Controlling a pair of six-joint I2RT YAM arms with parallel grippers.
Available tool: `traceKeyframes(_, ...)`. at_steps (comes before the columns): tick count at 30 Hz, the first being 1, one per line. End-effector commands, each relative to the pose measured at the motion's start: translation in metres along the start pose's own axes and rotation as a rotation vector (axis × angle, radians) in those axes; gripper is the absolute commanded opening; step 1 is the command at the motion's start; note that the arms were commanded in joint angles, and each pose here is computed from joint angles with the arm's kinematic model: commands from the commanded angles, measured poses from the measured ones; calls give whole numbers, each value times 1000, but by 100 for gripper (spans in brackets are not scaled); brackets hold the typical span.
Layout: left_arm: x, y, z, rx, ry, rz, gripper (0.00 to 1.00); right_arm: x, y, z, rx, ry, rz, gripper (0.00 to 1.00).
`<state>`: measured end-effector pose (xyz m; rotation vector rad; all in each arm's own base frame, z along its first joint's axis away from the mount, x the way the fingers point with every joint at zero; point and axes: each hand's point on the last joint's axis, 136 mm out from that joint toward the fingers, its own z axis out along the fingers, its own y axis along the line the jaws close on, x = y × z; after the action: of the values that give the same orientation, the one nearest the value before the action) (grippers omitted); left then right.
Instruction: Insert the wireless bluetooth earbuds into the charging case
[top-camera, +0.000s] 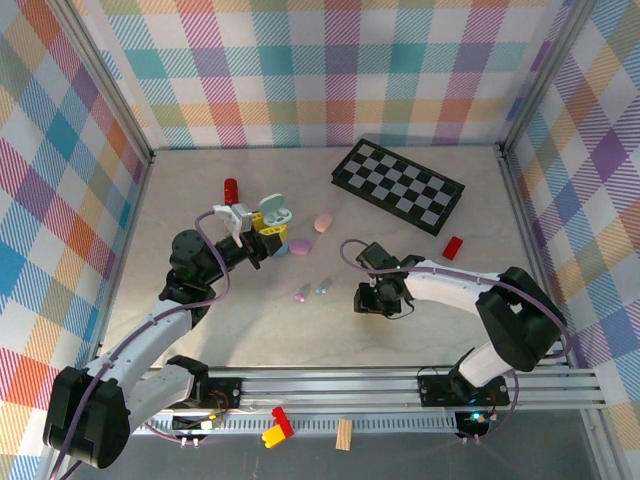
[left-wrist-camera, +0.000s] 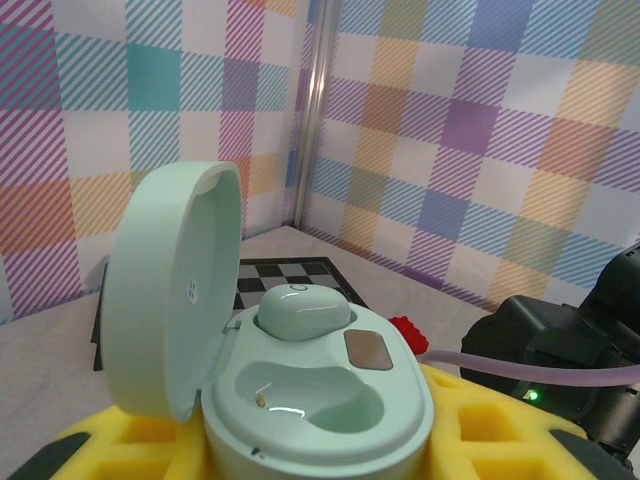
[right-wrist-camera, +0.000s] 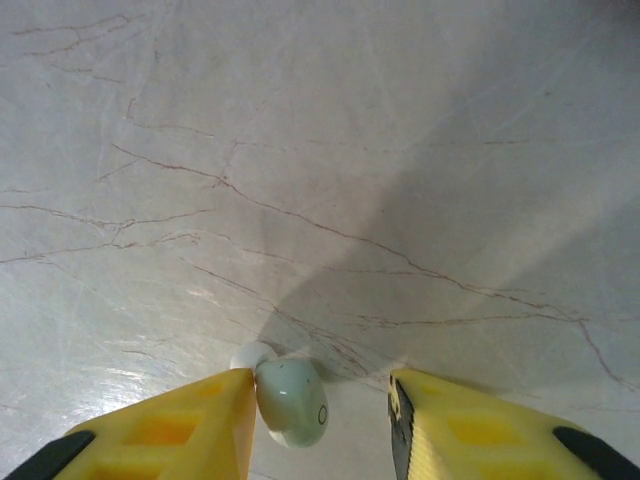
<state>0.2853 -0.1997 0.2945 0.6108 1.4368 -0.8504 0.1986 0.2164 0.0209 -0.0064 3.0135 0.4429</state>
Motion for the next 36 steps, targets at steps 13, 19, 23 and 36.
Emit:
traceKeyframes(13,-13,0,-4,-4,-52,35,33,6,25,2,-140,26,45,43)
traceKeyframes(19,-14,1,-3,-6,-54,37,33,12,35,3,-196,59,68,43)
traceKeyframes(23,-13,2,-3,-12,-52,28,33,21,52,7,-276,97,86,43)
traceKeyframes(36,-11,13,-4,-43,-58,25,33,26,78,7,-273,103,22,49)
